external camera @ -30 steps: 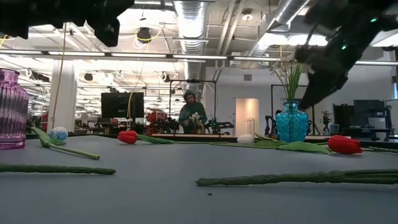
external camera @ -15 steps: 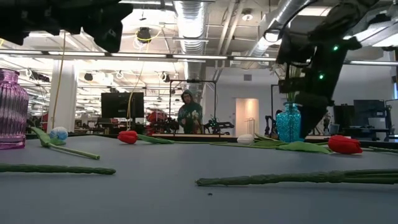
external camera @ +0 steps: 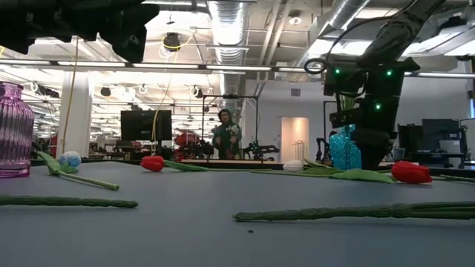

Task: Sort flowers into vase by color
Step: Put the right white flower into the blue vase

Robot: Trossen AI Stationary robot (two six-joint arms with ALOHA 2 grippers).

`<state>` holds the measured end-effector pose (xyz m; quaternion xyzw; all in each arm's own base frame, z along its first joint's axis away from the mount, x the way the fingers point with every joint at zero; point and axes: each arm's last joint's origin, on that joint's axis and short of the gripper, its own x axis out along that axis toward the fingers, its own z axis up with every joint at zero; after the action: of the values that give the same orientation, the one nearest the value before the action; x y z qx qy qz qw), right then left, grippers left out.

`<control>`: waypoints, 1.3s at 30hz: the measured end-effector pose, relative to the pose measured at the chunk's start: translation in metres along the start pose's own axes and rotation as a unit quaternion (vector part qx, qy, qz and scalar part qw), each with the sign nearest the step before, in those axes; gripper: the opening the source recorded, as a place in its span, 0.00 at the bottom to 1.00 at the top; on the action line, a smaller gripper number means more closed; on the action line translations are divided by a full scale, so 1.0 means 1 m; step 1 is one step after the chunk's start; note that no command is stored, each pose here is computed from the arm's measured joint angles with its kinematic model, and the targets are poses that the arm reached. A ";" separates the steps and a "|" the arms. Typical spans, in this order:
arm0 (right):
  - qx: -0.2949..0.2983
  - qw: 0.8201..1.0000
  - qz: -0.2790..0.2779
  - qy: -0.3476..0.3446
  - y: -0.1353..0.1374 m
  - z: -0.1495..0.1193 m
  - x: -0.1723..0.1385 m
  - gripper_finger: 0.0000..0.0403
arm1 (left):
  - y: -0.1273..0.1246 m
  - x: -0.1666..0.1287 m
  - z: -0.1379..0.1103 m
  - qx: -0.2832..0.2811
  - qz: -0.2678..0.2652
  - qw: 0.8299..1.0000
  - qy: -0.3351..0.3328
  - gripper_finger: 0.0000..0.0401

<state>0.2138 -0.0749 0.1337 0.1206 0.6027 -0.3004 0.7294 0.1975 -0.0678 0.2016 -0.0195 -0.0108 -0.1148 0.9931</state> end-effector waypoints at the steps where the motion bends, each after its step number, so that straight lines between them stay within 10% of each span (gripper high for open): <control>1: -0.001 1.000 0.006 0.001 0.000 0.000 0.000 0.38 | 0.000 0.000 0.000 0.000 0.000 1.000 0.000 0.24; 10: -0.013 0.999 0.032 0.005 0.006 -0.001 -0.001 0.05 | 0.000 0.000 0.000 0.001 0.000 1.000 0.001 0.24; 23: -0.029 0.989 0.066 -0.126 0.016 0.010 -0.068 0.04 | 0.000 0.000 -0.001 0.002 -0.003 1.000 0.008 0.24; 39: -0.079 0.906 0.144 -0.391 0.013 -0.001 -0.153 0.04 | 0.000 0.000 -0.002 -0.001 -0.003 1.000 0.009 0.24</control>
<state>0.2064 -0.0189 0.2765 0.0209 0.2673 -0.1666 0.9489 0.1975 -0.0682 0.2001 -0.0191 -0.0022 -0.1183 0.9928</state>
